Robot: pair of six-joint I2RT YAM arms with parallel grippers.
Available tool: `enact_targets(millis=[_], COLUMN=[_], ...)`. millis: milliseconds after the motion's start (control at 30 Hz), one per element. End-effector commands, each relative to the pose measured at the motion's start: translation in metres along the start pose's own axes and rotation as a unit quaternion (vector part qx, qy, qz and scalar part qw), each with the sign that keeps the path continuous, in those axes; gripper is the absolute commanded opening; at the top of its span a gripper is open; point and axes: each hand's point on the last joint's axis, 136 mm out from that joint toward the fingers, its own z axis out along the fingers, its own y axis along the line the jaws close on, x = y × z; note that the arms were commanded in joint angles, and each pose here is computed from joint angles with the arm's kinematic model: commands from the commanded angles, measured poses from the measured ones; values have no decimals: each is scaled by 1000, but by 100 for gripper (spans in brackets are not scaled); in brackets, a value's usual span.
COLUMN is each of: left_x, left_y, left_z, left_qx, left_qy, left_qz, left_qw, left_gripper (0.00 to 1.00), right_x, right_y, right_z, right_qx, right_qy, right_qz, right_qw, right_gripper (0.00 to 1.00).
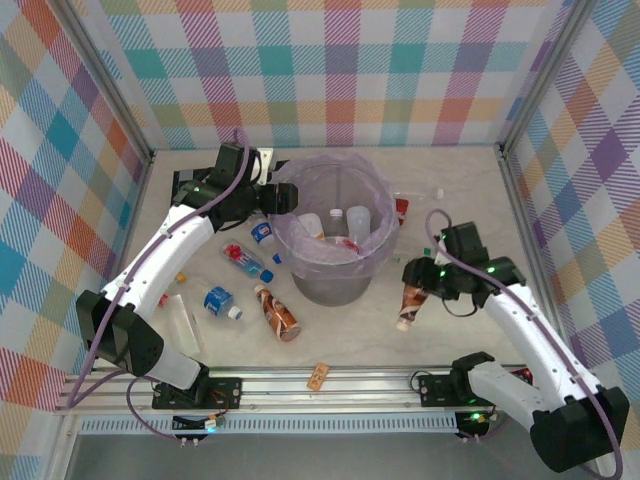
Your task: Put the plastic bottles in the bin
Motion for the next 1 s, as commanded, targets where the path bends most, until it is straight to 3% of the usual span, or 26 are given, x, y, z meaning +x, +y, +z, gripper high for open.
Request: enact_targets(millis=[0,233,400,733,967], left_x=[-3,-16,-30,-19,20], left_y=[-4,-12,-23,-26,-36], left_z=[-6,-20,-43,-90,-74], left_qx=[12,30,62,82,140], left_qy=[-11,-27,-53,-80,-39], left_qz=[0,0,-3,-27,-77], left_qw=[1000,999,997,993,986], left_gripper=[77,77,78,76,67], right_x=[-25,-109,-149,-160,-145], right_y=[6,78,143,265,294], right_z=[-47,-130,-150,-111,-43], right_qx=[17,-35,-99,-194,-204], right_qy=[-36,-142,-172,-153,-82], right_qz=[-47,-128,-187,-281,-295], right_qw=[998,981,962,927,930], right_gripper=[39,36,36,36,35])
